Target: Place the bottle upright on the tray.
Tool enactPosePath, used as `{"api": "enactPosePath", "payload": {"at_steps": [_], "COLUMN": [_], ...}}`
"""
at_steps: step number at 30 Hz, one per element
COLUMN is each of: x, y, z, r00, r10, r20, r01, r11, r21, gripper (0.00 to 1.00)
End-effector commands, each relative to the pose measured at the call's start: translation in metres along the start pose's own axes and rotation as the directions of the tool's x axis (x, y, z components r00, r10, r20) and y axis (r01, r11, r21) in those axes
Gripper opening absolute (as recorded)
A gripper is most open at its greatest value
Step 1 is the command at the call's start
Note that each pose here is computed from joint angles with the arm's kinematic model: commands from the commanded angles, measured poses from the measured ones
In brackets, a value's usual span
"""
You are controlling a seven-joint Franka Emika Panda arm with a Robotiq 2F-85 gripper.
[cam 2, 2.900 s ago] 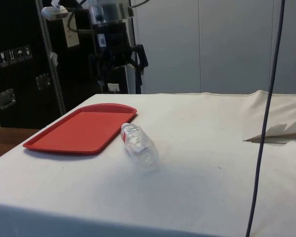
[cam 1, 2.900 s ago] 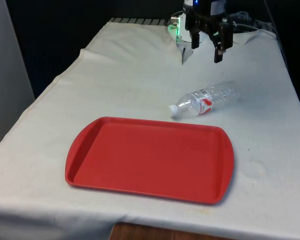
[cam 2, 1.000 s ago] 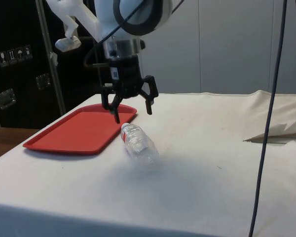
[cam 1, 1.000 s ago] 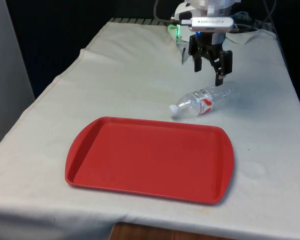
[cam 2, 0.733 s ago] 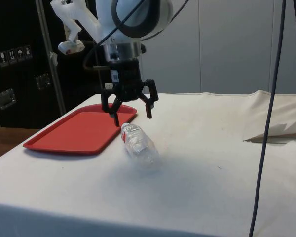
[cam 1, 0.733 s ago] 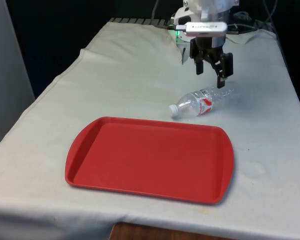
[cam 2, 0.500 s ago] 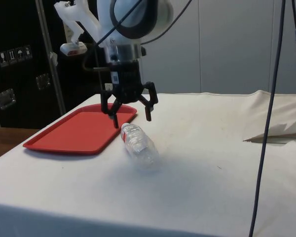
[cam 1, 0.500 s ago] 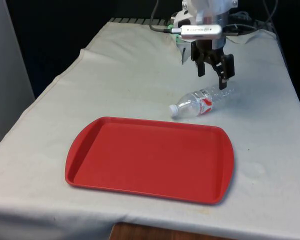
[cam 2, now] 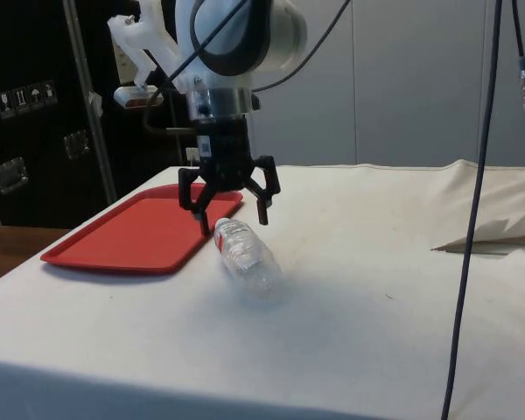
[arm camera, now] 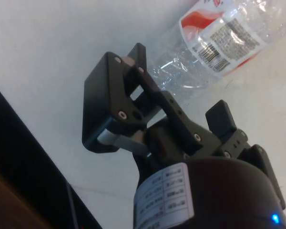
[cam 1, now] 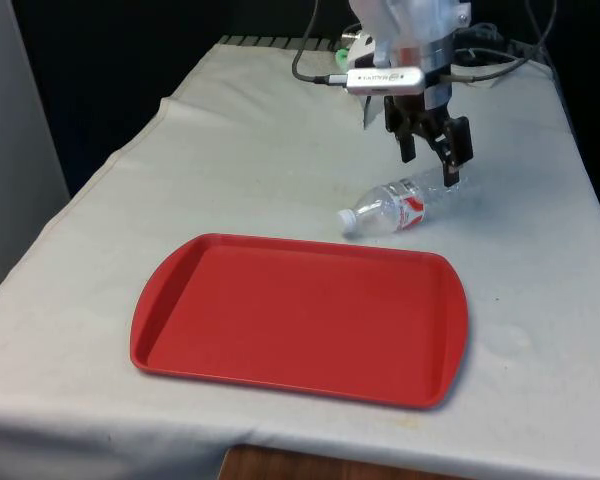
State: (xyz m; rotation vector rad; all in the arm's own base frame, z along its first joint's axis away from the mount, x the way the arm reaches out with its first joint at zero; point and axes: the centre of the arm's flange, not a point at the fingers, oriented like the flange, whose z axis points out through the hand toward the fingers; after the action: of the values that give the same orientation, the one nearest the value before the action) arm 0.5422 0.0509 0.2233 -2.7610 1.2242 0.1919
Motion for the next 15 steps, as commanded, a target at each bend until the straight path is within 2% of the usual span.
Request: {"api": "enactPosePath", "payload": {"at_steps": [1,7,15], "x": [-0.0007,0.0001,0.0027], "y": [-0.0015,0.0002,0.0004], "z": [0.001,0.0011,0.0012], "r00": [0.9999,1.0,0.9996], "r10": [-0.003,-0.001,-0.001], "r20": [0.011,0.001,0.028], "r01": [0.003,0.001,0.001], "r11": [0.9999,1.0,1.0], "r21": [0.014,-0.001,0.001], "gripper": [1.0,1.0,1.0]}}
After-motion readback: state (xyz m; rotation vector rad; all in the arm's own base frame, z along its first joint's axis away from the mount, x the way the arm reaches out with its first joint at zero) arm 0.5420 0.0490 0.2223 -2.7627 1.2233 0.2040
